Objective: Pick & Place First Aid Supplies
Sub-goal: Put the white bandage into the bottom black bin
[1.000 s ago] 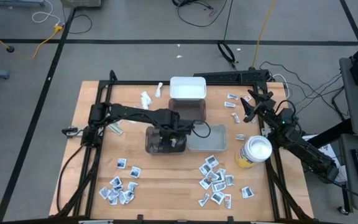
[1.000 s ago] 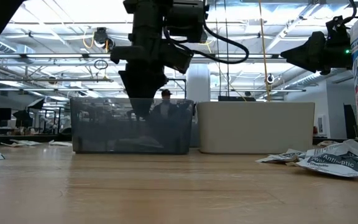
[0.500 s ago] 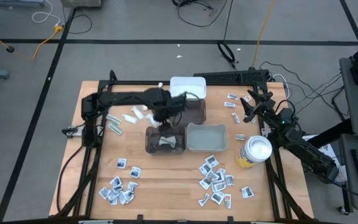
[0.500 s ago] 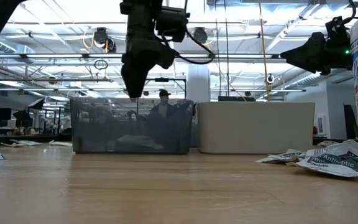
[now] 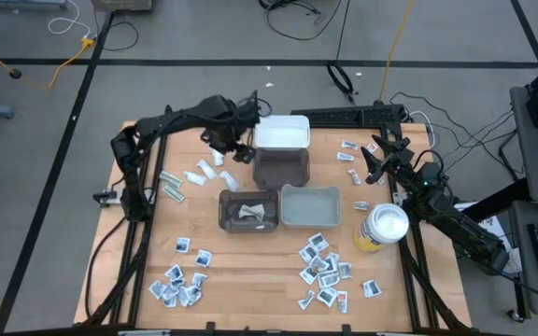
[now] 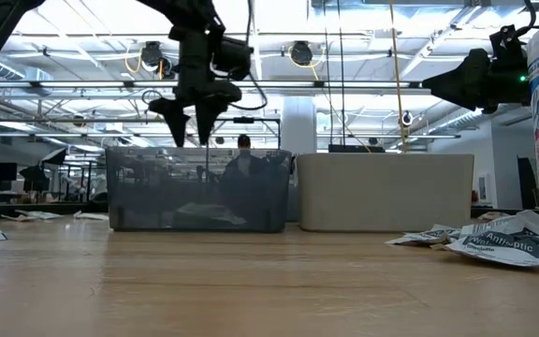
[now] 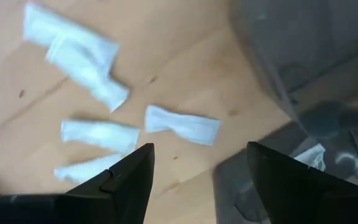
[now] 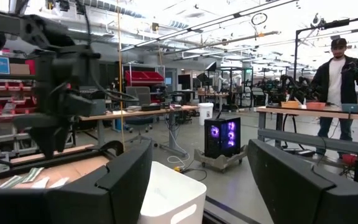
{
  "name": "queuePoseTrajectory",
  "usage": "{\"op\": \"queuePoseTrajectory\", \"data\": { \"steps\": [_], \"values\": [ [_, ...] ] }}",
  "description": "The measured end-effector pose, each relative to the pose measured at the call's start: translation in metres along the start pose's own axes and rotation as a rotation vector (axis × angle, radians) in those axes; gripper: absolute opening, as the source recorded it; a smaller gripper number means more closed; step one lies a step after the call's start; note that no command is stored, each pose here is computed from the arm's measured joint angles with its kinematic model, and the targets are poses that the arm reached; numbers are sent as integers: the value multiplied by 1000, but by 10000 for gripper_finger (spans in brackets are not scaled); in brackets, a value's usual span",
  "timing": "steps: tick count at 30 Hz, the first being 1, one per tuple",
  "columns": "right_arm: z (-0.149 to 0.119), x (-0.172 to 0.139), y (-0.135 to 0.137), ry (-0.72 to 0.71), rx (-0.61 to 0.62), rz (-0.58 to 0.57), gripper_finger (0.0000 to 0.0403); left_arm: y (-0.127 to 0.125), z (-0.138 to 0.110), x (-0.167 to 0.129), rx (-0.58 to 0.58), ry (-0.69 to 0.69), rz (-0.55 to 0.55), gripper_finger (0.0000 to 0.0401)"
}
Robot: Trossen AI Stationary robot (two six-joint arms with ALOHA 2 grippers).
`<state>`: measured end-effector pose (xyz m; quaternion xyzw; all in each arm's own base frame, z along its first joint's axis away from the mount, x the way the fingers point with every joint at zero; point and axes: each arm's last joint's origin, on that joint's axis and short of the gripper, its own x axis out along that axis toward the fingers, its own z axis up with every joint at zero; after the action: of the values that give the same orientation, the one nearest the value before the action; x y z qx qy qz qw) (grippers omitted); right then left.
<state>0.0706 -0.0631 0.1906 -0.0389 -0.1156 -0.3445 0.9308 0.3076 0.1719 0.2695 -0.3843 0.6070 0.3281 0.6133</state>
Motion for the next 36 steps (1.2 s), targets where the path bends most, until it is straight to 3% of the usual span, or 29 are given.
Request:
{"op": "queuePoseTrajectory", "data": {
  "steps": [7, 13, 26, 36],
  "values": [
    [0, 0, 0, 0, 0, 0, 263, 26, 12, -3, -97, 14, 0, 247],
    [0, 0, 0, 0, 0, 0, 263, 51, 38, -8, -144, -19, -5, 262],
    [0, 0, 0, 0, 0, 0, 263, 68, 100, -3, -148, -27, -9, 269],
    [0, 0, 0, 1, 0, 0, 263, 77, 122, 2, -170, -22, -6, 269]
  ]
}}
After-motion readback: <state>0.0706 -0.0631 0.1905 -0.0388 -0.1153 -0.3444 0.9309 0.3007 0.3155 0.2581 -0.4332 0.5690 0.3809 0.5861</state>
